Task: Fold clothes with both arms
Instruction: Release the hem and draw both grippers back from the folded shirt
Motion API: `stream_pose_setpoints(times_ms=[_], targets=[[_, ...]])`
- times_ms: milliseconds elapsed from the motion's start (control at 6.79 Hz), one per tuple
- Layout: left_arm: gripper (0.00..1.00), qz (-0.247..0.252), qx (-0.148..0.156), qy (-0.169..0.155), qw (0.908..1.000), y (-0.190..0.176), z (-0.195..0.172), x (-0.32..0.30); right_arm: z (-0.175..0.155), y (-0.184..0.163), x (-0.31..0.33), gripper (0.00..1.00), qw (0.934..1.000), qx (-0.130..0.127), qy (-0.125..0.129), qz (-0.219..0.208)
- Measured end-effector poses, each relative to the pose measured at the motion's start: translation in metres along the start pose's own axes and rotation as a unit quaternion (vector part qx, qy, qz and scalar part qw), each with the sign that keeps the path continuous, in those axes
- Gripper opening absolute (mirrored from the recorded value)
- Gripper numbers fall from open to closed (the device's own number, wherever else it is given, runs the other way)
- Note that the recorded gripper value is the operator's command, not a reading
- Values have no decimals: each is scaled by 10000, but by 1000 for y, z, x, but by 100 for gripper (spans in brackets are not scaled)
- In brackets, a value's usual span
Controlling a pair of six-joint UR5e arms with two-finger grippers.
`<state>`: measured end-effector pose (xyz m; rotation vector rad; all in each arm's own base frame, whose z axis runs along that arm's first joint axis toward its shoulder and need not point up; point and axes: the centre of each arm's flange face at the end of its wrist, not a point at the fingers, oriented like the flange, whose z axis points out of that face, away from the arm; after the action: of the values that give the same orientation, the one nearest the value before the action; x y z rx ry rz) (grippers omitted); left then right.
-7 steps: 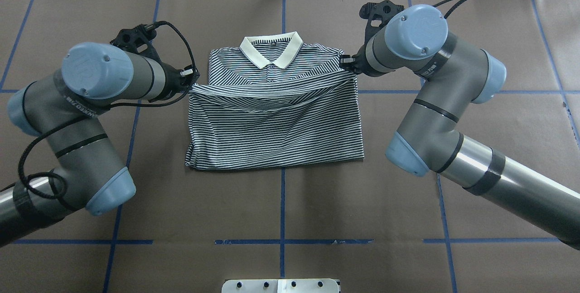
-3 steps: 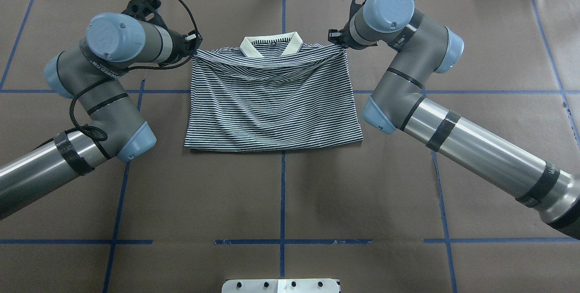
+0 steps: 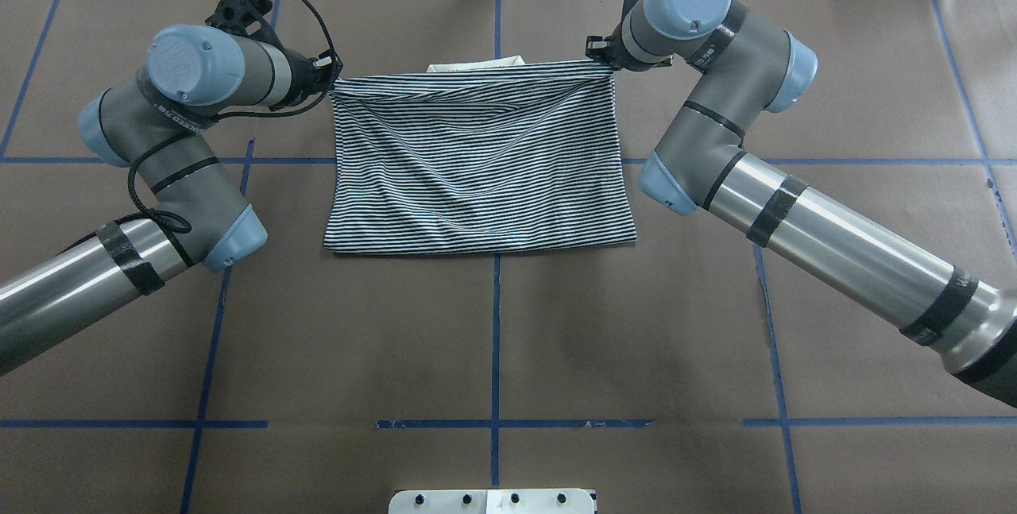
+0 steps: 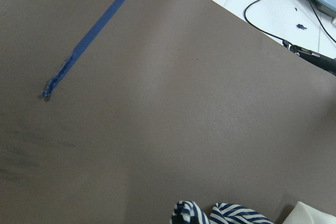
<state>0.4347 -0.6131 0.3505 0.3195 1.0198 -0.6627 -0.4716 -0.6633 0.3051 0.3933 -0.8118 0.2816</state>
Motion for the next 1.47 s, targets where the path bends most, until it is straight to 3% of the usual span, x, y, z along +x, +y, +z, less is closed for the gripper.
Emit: stream_pose_setpoints(times_ms=[442,589,736,1177,1472], targets=[[0,9,1,92,10000,0,-4,14,-2,-2,-4,4,10000,13,-33,1],[17,18,1,120,9999,0,-5,19,-3,-2,-5,75,10000,21,-66,-7],[99,24,4,132,9999,0,-6,21,-2,-1,-4,100,10000,18,-70,-10],[100,129,25,129,9998,-11,-9,23,2,2,5,100,9999,-33,-41,-151],[100,84,-273,226,9993,-26,-24,26,-10,21,16,100,9992,-219,-232,-254]])
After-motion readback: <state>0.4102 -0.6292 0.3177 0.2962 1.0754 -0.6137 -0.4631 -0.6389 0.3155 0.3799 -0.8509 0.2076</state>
